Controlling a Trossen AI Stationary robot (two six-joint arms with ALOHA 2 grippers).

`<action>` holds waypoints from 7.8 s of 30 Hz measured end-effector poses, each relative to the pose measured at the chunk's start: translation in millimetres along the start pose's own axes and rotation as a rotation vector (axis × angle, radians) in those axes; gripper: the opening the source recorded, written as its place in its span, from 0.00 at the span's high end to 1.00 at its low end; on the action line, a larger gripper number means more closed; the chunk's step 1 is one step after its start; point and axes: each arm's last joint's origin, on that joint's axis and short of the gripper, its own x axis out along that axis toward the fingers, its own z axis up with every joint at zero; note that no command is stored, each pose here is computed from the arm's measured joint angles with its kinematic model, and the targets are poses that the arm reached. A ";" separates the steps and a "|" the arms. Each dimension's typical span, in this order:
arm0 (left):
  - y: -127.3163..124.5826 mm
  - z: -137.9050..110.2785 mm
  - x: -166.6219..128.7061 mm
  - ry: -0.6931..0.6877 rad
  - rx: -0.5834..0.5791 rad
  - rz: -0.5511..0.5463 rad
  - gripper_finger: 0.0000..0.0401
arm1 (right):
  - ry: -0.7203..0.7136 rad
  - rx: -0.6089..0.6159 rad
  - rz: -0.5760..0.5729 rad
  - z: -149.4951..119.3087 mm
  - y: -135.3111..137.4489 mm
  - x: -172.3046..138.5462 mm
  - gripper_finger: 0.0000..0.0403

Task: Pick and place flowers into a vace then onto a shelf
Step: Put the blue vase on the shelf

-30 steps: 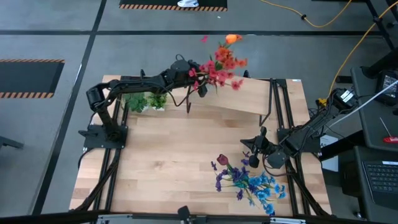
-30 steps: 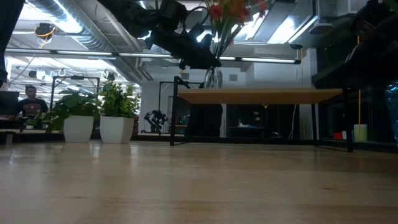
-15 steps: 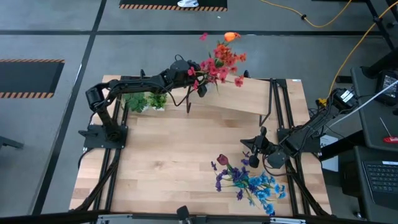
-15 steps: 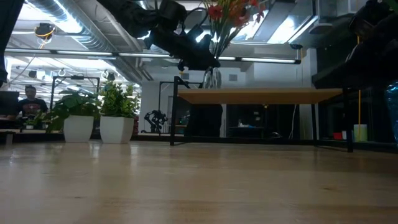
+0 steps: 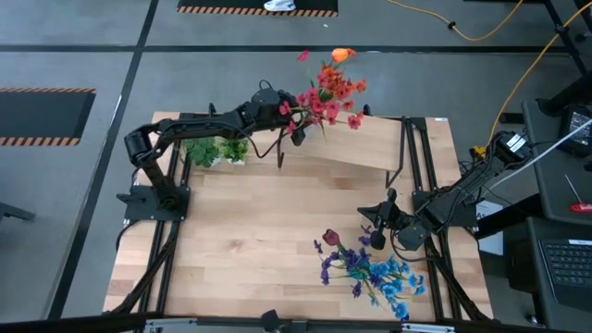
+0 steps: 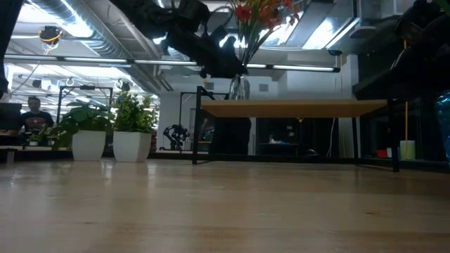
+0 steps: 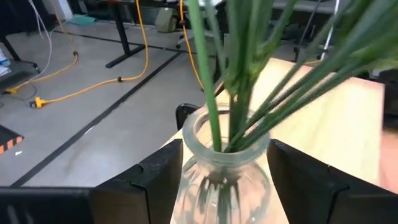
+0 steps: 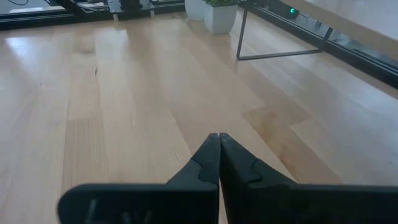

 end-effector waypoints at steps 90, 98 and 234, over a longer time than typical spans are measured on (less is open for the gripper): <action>-153.0 -70.2 -191.3 -0.153 0.189 -0.346 0.99 | 0.228 -0.157 0.620 -5.8 44.6 -52.5 0.54; -153.0 -70.2 -191.3 -0.153 0.189 -0.346 0.99 | 0.045 -0.147 0.728 -16.7 37.3 -49.8 0.41; -150.6 -84.4 -189.6 -0.021 0.279 -0.333 0.99 | -0.079 -0.104 0.476 34.3 53.0 -19.8 0.64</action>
